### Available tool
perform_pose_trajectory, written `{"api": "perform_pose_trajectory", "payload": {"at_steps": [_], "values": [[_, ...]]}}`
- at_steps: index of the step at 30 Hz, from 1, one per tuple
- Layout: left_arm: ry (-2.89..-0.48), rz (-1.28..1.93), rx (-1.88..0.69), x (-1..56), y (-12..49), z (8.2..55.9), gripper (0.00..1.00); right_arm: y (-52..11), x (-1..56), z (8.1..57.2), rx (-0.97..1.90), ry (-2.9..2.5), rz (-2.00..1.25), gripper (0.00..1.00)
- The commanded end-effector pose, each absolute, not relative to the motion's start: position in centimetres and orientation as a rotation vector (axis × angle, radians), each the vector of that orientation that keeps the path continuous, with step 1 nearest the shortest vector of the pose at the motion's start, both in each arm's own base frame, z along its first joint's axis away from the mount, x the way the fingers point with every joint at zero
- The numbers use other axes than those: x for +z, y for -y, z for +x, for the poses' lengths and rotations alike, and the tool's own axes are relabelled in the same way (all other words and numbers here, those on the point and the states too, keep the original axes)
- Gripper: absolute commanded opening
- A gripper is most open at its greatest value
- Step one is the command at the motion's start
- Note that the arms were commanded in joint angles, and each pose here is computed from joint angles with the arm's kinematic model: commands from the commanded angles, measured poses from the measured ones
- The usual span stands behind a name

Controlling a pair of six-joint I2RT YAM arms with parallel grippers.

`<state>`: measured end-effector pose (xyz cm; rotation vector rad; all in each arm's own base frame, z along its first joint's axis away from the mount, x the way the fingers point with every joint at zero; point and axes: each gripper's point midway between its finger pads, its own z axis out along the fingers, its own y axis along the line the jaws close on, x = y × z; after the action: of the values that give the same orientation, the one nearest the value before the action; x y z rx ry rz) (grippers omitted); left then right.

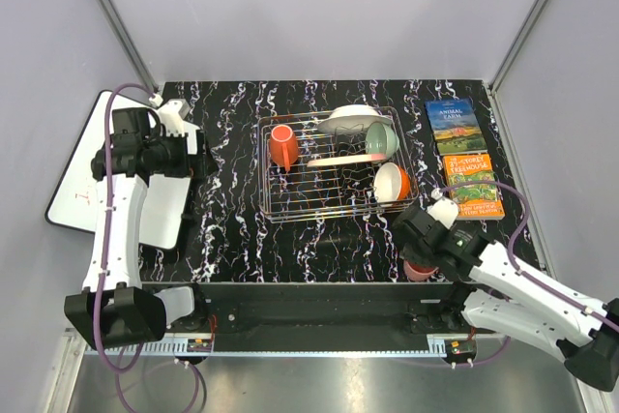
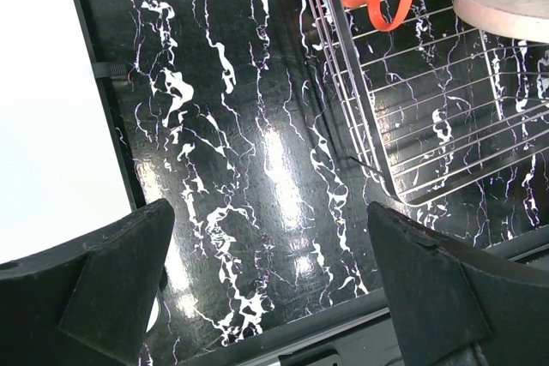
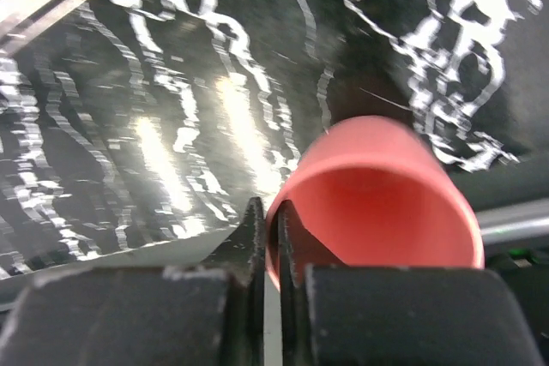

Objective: Load the mixed dishes into the dish rack

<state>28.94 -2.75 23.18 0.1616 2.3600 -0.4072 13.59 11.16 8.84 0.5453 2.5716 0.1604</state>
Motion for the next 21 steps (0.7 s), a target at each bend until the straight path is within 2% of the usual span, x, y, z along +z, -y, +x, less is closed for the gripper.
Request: {"api": "perform_pose_trajectory", "payload": {"at_steps": [1,7,10,14,16,17,21], "values": [[-2.268,0.180,-0.428,25.4,3.3,29.2,0.99,-12.4,9.0,14.3,0.212,-2.565,0.499,0.00],[-2.244,0.173,-0.457,26.4,3.7,29.3,0.99,-16.4,14.3,16.3,0.450,-2.493,0.334,0.00],[-2.224,0.175,-0.456,27.2,3.8,29.3,0.99,-20.0,18.3,17.3,0.698,-2.393,0.240,0.00],[-2.196,0.184,-0.556,28.5,5.2,28.8,0.99,-24.9,26.7,17.9,1.089,-2.130,0.057,0.00],[-2.189,0.174,-0.671,29.2,6.5,28.7,0.99,-26.8,30.3,17.3,1.244,-1.995,-0.073,0.00],[-2.201,0.154,-0.753,29.4,7.4,28.3,0.99,-28.0,33.9,16.7,1.383,-1.849,-0.146,0.00],[-2.104,0.238,-1.275,32.9,12.2,25.8,0.99,-30.0,39.1,15.8,1.590,-1.577,-0.248,0.00]]}}
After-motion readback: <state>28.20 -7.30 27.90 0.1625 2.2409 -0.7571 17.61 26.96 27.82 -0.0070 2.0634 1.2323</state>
